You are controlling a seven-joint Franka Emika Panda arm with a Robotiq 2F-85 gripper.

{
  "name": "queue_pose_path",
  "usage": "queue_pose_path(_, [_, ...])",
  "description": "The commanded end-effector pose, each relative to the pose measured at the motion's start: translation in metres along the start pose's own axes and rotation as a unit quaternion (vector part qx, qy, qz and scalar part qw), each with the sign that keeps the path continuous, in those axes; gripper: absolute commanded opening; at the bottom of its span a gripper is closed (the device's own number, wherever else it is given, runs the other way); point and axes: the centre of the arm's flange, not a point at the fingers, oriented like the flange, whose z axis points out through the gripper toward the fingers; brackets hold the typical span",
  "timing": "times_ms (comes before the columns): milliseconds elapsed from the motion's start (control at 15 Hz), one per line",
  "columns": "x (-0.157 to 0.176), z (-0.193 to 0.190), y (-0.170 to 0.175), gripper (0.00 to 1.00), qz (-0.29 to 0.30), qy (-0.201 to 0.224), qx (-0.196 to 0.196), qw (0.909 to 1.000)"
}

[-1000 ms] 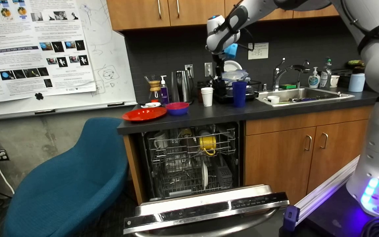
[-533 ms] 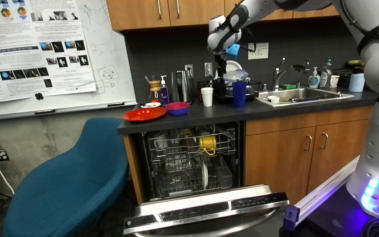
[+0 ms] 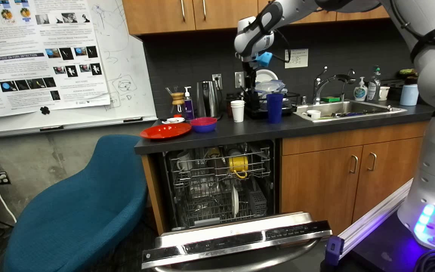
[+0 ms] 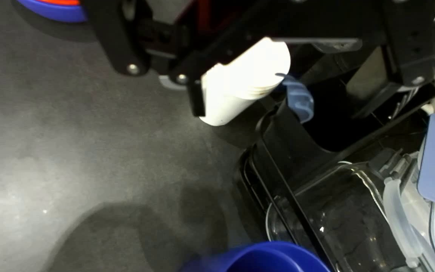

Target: Remove the light blue fork from the drying rack and put it on the counter

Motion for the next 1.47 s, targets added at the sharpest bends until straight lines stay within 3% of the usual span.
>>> queue_pose_path(0, [0.001, -0.008, -0.001, 0.75, -0.004, 0.004, 0.016, 0.9999])
queue_pose_path(67, [0.001, -0.007, -0.002, 0.70, -0.004, 0.003, 0.017, 0.9998])
queue_pose_path(133, [0.001, -0.006, -0.002, 0.56, -0.005, 0.002, 0.017, 0.9998])
queue_pose_path(333, [0.001, -0.006, -0.001, 0.37, -0.005, 0.001, 0.014, 0.9999])
queue_pose_path(400, [0.001, -0.006, 0.000, 0.21, -0.004, 0.001, 0.012, 0.9999])
queue_pose_path(533, [0.001, -0.007, 0.001, 0.07, -0.004, 0.001, 0.010, 0.9999])
queue_pose_path(600, [0.002, -0.009, 0.002, 0.04, -0.004, 0.002, 0.008, 1.0000])
queue_pose_path(1000, [0.004, -0.017, 0.002, 0.05, -0.002, 0.012, -0.004, 0.9999])
queue_pose_path(1400, [0.027, -0.056, 0.016, 0.00, -0.002, 0.069, -0.067, 0.9954])
